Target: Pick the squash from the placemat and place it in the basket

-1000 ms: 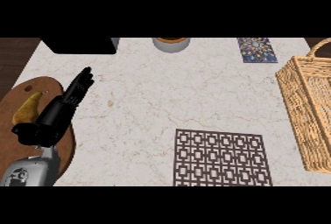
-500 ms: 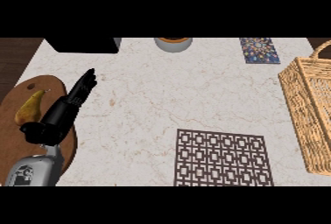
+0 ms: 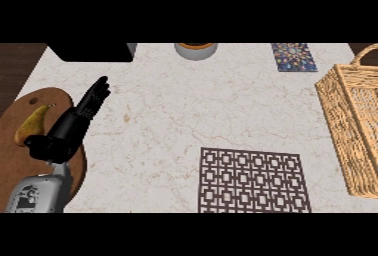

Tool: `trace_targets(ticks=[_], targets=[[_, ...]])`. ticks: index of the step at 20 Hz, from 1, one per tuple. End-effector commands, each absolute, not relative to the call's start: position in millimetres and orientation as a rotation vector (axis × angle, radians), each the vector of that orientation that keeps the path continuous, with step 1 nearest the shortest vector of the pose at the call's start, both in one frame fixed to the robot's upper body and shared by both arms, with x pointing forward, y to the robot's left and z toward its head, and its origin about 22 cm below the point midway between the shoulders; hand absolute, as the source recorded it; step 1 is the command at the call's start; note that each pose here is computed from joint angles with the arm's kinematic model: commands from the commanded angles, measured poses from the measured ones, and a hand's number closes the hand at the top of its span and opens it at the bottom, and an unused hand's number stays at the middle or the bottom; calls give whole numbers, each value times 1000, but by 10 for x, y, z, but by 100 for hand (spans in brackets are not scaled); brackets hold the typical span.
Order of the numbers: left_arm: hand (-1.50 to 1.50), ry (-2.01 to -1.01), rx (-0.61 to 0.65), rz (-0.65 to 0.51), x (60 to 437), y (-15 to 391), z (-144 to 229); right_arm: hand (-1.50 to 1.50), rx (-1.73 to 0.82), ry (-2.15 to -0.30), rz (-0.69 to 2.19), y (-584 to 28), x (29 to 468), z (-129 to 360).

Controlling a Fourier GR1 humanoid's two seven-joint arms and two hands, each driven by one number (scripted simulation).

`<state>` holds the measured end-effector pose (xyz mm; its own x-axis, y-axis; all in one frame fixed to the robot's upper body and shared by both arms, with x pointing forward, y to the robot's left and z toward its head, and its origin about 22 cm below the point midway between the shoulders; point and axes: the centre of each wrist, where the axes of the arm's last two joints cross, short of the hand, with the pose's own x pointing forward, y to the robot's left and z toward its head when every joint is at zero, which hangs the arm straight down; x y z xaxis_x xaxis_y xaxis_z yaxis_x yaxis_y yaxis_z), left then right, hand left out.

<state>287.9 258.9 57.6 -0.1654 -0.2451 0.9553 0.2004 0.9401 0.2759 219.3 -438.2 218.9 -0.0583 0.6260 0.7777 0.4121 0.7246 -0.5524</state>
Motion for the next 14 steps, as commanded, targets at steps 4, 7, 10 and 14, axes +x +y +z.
trace_targets(ticks=[4, 7, 10, 14], targets=[[0, -1690, 31, -371, 2830, 2532, 538, 150, -842, -1676, 195, -4842, 2516, 2015], [0, -1696, 27, -389, 2848, 2509, 468, 150, -892, -1704, 210, -4945, 2618, 1639], [0, -1696, 16, -389, 2886, 2532, 725, 150, -933, -1727, 208, -4958, 2712, 1476], [0, -1703, 46, -381, 2859, 2615, 686, 150, -990, -1765, 89, -5118, 2696, 1337]])
